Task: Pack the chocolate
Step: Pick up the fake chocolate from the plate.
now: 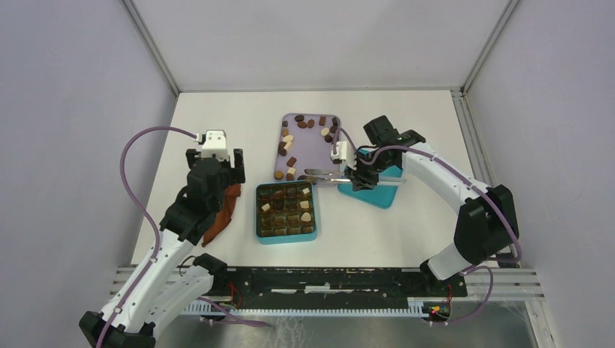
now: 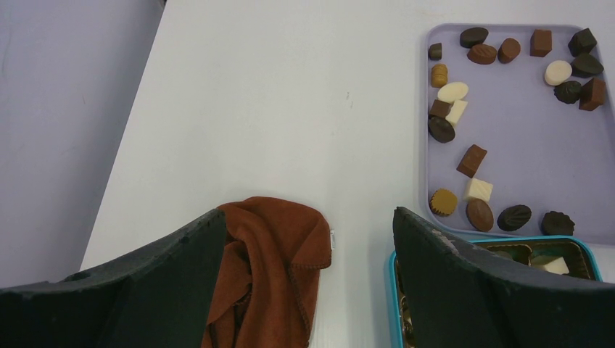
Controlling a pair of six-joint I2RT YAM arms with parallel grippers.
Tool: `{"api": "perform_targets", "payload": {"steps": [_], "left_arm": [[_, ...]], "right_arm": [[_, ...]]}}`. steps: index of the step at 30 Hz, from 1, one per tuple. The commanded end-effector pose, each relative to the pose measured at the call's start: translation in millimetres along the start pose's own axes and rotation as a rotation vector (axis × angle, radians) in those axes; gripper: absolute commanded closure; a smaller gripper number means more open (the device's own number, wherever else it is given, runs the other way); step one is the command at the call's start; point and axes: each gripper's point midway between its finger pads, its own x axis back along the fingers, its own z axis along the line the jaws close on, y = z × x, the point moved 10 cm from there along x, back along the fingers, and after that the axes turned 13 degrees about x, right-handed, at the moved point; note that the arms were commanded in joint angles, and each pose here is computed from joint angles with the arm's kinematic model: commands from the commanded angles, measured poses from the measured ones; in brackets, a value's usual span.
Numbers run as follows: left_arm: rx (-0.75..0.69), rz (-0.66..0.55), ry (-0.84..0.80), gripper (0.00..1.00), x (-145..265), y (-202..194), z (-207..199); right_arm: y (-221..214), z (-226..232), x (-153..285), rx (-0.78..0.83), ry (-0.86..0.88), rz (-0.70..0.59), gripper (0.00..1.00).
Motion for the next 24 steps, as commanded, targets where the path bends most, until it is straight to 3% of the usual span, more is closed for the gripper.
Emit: {"api": "perform_targets", "payload": {"steps": [1,8,13,24], "left_arm": [[0.016,-0.044,-0.012,0.1,1,8,0],[0.019,-0.047,-0.017,0.1,2,8,0],[0.02,-0.049,-0.021,0.1,2,9,0],[0.02,-0.05,-0.022,0.1,3,9,0]], "right_arm": [[-6,-33,15,-0.118,-0.169,0.028,0.62],[-42,-75,41,-0.263,-0.395,0.211,0.61],[-52,-94,40,-0.269,-0.426,0.333,0.61],[-59,-123,25,-0.293,-0.384,0.378,0.58]]}}
